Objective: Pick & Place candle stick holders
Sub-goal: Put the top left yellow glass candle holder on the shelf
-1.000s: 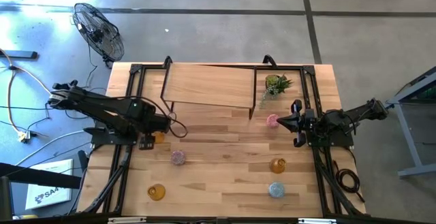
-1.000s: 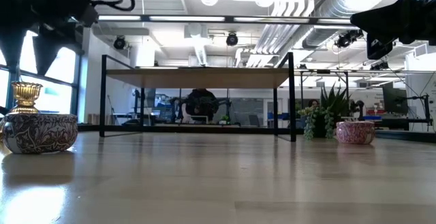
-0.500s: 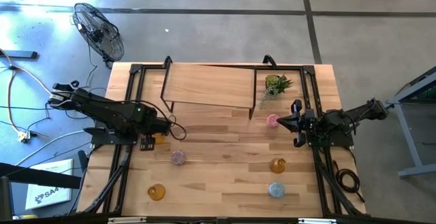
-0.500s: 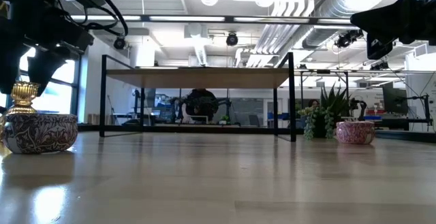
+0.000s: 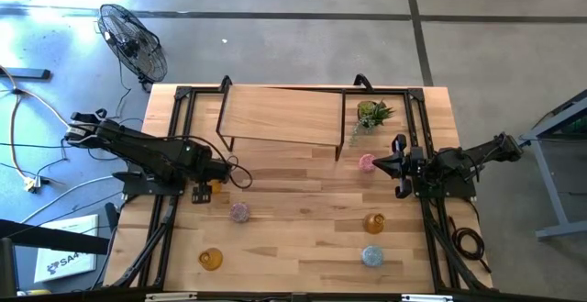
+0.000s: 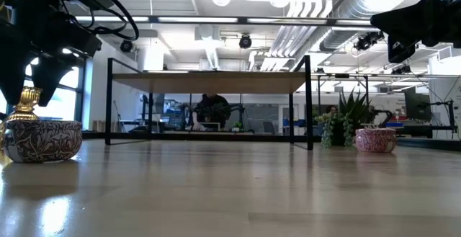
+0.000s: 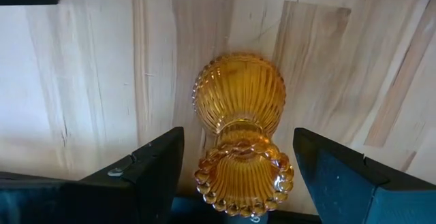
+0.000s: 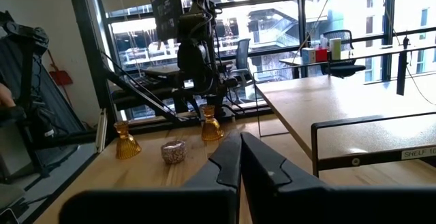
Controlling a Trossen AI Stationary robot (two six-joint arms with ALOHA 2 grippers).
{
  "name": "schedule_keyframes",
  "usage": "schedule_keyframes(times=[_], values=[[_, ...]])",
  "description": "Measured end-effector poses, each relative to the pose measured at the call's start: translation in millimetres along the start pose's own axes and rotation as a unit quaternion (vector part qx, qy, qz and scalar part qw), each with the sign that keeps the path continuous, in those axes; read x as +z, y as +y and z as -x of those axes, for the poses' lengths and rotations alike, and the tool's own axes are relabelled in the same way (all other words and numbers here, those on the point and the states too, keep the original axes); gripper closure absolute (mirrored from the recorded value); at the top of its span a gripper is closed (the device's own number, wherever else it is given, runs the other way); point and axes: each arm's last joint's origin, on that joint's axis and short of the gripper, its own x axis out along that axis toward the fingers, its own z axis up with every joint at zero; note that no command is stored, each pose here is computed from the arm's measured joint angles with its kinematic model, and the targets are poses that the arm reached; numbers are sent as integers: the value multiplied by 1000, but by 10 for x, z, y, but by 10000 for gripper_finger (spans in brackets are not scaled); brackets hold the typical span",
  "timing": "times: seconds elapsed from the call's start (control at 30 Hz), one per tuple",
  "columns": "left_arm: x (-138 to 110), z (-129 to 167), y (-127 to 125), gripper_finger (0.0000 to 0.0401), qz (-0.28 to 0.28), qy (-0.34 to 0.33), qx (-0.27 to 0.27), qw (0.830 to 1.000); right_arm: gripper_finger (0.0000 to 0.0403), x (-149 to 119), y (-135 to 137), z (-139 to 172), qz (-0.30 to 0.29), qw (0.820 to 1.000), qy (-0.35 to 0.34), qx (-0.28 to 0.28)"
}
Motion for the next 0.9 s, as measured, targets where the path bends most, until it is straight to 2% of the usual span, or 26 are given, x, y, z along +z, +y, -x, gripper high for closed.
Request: schedule_keyframes(times=[0.13,0.37,0.57,0.73,0.83,0.9], values=[[-2,0,3,156,-2,0,5,1000,402,1,0,0,0,1000,0,0],[-2,0,8,233,-6,-1,12,1000,398,0,0,0,0,1000,0,0],[-13,-20,10,237,-9,1,14,1000,402,-1,0,0,0,1000,1,0],[-71,-123,27,221,6,17,25,1000,399,0,0,0,0,1000,0,0],[-77,-128,27,244,7,20,25,999,398,-1,0,0,0,1000,1,0],[-69,-129,25,244,7,20,25,999,398,0,0,0,0,1000,0,0]])
